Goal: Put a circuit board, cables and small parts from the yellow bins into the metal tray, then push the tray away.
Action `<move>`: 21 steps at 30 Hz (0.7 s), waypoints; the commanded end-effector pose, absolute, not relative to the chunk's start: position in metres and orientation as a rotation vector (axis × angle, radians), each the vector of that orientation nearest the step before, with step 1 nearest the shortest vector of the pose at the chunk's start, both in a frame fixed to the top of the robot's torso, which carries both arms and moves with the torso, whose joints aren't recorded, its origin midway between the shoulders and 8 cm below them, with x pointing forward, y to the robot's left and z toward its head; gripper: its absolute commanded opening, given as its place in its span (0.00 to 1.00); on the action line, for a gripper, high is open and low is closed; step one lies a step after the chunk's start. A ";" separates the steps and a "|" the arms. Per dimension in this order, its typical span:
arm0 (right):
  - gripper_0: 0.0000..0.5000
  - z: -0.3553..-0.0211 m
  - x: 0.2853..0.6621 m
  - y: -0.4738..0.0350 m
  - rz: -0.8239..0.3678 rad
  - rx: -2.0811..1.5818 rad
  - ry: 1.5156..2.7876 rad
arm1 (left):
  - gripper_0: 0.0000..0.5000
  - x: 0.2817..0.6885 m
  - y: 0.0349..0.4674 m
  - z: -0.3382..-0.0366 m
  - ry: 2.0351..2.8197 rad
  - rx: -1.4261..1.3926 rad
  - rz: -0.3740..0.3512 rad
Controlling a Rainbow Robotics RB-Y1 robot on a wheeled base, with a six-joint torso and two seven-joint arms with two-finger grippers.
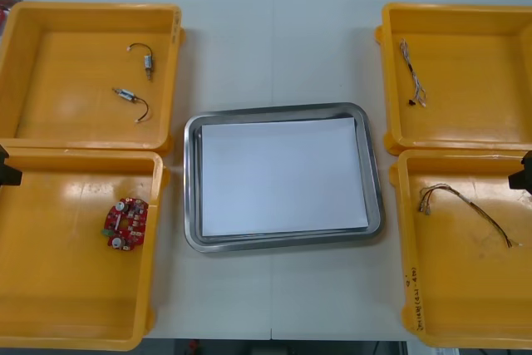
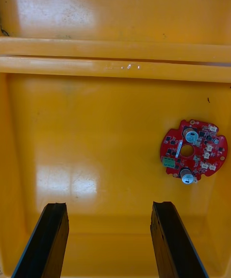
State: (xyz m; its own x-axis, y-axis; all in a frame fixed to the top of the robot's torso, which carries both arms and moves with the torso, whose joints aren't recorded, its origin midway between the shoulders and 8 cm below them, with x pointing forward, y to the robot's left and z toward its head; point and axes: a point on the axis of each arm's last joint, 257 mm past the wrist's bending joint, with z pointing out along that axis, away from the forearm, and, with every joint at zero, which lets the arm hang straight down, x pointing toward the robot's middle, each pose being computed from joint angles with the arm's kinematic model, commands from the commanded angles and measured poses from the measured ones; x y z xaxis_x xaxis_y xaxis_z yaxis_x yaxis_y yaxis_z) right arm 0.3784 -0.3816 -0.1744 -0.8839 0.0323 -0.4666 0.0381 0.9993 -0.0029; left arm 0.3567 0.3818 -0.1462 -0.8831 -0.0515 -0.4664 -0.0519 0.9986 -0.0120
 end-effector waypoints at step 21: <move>1.00 -0.166 0.374 -0.399 -0.069 0.049 2.649 | 1.00 0.361 0.387 -0.124 2.608 -0.002 0.059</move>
State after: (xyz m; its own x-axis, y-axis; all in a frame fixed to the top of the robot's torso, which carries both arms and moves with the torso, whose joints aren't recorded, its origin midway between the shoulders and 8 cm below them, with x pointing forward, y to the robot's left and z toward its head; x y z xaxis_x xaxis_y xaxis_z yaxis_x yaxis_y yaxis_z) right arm 0.3784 -0.3816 -0.1744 -0.8839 0.0323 -0.4666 0.0381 0.9993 -0.0029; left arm 0.3567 0.3818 -0.1462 -0.8831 -0.0515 -0.4664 -0.0519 0.9986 -0.0120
